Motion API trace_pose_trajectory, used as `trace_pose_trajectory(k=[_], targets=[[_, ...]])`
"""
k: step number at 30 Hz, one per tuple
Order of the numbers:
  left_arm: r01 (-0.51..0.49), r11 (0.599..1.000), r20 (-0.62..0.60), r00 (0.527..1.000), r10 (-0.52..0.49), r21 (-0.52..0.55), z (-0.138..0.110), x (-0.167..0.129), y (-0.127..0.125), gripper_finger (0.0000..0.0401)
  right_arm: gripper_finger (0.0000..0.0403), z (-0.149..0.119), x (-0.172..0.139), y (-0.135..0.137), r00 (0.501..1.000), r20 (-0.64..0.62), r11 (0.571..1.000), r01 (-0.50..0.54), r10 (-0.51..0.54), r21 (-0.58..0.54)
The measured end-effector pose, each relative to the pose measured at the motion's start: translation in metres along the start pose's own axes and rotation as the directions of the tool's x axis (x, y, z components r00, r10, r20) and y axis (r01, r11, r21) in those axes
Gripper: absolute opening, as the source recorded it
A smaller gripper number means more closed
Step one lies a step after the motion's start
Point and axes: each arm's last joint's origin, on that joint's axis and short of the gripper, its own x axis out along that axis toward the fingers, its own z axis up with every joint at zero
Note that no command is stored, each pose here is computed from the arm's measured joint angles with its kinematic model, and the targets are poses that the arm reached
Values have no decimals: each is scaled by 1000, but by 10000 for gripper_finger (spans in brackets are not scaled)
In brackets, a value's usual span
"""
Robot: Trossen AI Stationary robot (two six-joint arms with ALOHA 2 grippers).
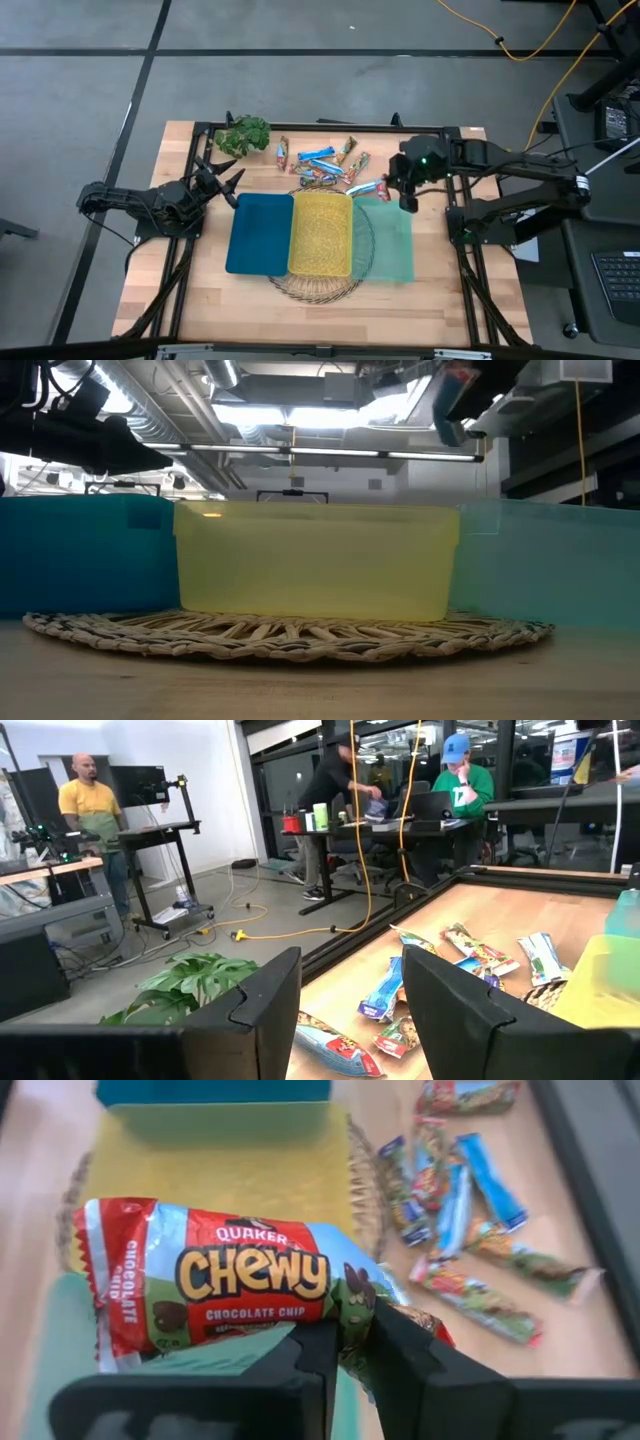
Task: Pick and place Granola Bars by type
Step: Put the red granola bar into the green bin
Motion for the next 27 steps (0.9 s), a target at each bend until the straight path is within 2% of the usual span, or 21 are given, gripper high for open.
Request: trace_pose_trajectory(k=[8, 19, 27], targets=[[0, 1000, 0, 1000, 0, 0, 0, 0, 0, 169, 52, -7, 0, 26, 993, -80, 996, -78, 81, 38], [0, 1000, 0, 1000, 0, 0, 0, 0, 0, 169, 52, -13, -2, 49, 981, -127, 986, -131, 144, 105], [0, 1000, 0, 1000, 0, 0, 0, 0, 0, 169, 52, -28, 10, 57, 980, -182, 991, -64, 86, 120]])
